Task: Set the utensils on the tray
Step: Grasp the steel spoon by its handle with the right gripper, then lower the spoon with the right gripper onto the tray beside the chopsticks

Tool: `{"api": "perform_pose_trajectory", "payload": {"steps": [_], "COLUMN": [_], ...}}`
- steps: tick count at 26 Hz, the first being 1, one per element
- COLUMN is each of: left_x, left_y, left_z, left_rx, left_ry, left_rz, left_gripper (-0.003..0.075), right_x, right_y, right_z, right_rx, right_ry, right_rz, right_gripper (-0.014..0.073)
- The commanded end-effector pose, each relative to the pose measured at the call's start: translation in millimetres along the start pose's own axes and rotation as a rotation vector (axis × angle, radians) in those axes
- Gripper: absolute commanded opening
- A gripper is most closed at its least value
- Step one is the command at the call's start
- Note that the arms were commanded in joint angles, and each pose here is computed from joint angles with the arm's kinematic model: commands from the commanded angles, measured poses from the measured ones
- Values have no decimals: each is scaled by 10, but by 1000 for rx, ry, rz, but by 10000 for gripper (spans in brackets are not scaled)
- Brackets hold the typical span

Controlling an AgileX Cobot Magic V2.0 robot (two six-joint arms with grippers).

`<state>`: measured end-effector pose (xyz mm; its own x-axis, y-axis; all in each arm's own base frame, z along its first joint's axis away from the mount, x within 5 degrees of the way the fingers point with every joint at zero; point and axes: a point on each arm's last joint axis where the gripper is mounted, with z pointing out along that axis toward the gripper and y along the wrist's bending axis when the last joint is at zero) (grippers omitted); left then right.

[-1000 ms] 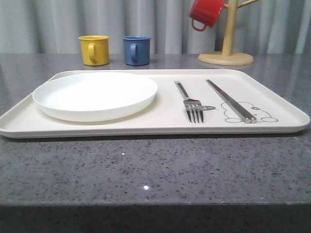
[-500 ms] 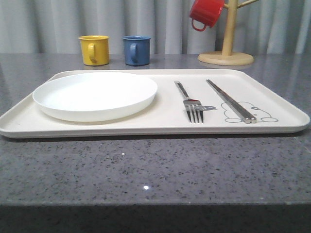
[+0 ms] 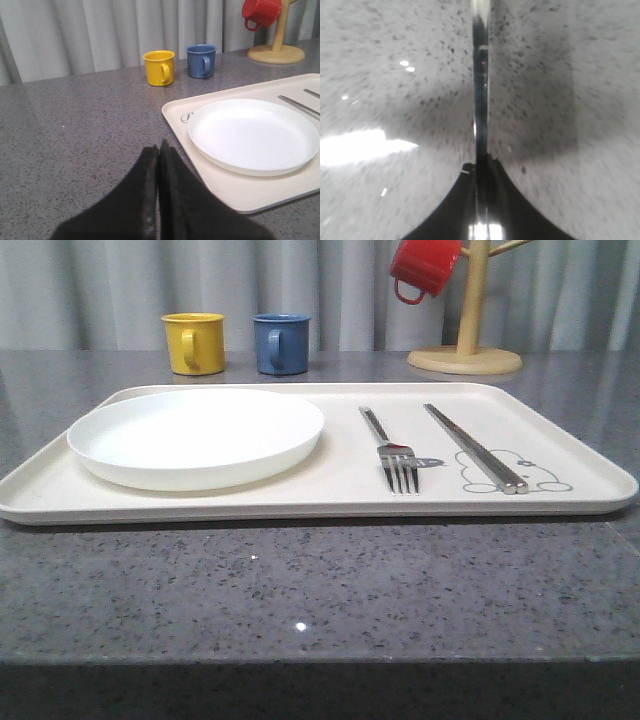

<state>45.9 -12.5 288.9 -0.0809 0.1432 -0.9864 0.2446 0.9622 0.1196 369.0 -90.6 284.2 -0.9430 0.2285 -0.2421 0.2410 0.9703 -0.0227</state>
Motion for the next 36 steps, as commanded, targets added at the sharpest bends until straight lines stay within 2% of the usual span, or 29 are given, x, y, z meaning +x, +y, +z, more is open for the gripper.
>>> {"api": "perform_pose_trajectory", "payload": {"steps": [1,8,15,30,36], "left_x": [-159,-159,-159,-159,-159], "left_y": [21,21,21,21,21], "left_z": [-20,-20,-20,-20,-20], "left_rx": [-14,-14,-14,-14,-14], "left_ry": [-100,-100,-100,-100,-100], "left_rz": [-19,-19,-19,-19,-19], "left_gripper": [-18,-18,-18,-18,-18], "right_x": [96,291,417,584,592], "right_y": [35,237,582,1447,1653], "right_z": [-575,-866,-1013,-879,-735], "right_rx": [-8,-47,-112,-215,-260], "right_ry": [-123,-105,-107,-37,8], "right_rz": [8,-28,-118,-257,-272], "right_gripper": [14,14,14,14,14]}}
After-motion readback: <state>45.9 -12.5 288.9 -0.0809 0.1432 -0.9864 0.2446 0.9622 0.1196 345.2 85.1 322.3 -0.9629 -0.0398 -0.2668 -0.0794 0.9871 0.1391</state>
